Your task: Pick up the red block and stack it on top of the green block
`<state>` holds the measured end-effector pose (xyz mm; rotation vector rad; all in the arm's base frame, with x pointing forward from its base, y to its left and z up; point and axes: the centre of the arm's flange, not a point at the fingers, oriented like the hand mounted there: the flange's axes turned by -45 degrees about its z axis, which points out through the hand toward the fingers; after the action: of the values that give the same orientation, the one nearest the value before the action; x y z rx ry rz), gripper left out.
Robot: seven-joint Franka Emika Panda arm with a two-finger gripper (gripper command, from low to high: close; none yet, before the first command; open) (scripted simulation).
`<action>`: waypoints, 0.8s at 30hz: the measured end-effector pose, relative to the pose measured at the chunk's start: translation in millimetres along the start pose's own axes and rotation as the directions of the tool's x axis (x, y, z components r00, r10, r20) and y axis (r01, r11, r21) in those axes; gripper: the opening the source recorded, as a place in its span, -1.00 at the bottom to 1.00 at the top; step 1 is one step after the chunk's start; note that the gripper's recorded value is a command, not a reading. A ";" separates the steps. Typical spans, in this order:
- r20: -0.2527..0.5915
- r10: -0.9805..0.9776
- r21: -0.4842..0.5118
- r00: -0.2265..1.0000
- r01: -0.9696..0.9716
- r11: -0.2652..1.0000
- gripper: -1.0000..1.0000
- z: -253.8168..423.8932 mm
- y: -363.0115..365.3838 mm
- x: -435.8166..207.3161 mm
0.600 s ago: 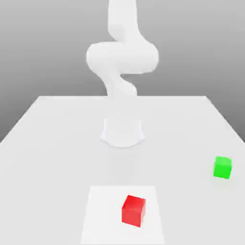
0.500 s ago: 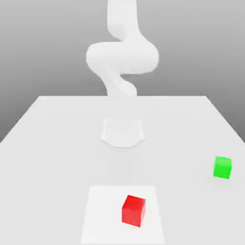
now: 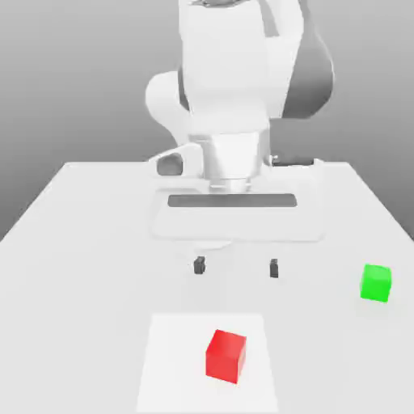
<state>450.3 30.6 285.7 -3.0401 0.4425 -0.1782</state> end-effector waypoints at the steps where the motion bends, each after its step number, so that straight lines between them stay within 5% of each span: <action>1: 0.026 0.013 -0.019 1.000 -0.013 1.000 0.00 18.5 2.5 -7.6; 9: 0.099 0.059 -0.086 0.993 -0.051 0.995 0.00 125.5 18.6 -38.6; 10: 0.100 0.060 -0.086 0.993 -0.052 0.995 -1.00 133.2 19.5 -40.1; 22: 0.099 0.060 -0.086 0.993 -0.052 0.995 -1.00 85.3 15.3 -34.5; 24: 0.112 -0.061 -0.068 0.992 0.069 0.995 -1.00 73.2 -14.7 -48.2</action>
<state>417.6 62.0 209.3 -3.1162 0.3501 0.0022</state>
